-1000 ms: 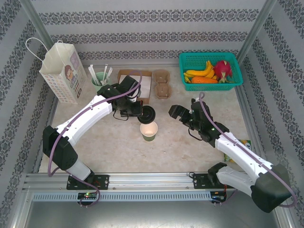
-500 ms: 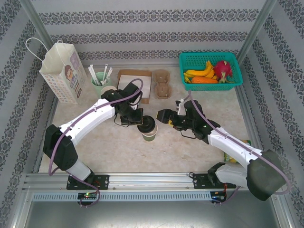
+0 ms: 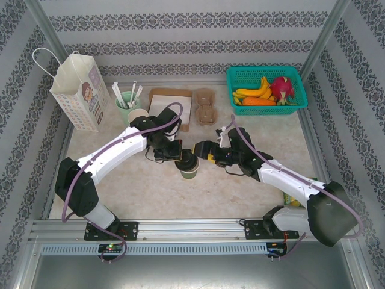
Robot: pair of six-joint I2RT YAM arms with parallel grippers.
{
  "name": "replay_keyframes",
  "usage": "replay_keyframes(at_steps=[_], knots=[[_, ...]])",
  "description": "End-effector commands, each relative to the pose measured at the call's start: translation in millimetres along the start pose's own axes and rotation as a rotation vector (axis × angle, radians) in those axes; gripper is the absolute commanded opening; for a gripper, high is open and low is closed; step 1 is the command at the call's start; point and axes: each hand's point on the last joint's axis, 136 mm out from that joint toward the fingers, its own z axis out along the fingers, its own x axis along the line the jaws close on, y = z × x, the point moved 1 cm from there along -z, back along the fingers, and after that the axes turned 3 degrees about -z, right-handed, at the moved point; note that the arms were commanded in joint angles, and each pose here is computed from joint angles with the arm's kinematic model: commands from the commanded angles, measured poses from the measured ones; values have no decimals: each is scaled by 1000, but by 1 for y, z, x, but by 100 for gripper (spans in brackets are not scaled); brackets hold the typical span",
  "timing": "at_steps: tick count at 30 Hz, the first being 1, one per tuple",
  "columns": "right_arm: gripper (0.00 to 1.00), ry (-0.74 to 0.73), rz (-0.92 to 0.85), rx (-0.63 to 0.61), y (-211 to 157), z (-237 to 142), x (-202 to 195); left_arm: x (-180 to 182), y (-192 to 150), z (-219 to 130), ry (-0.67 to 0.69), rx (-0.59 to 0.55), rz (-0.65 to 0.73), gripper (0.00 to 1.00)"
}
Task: Pack the takeout coffee
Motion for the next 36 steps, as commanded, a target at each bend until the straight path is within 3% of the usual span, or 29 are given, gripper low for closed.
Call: replay_keyframes(at_steps=[1,16,36], knots=[[98,34,-21,29,-7,5,5,-10,-4,0,-35,-11,17,0],[98,50,-62,85,-13,18,10,-10,-4,12,-38,8,14,0],[98,30,-74,85,-13,20,8,-2,-6,8,69,27,61,0]])
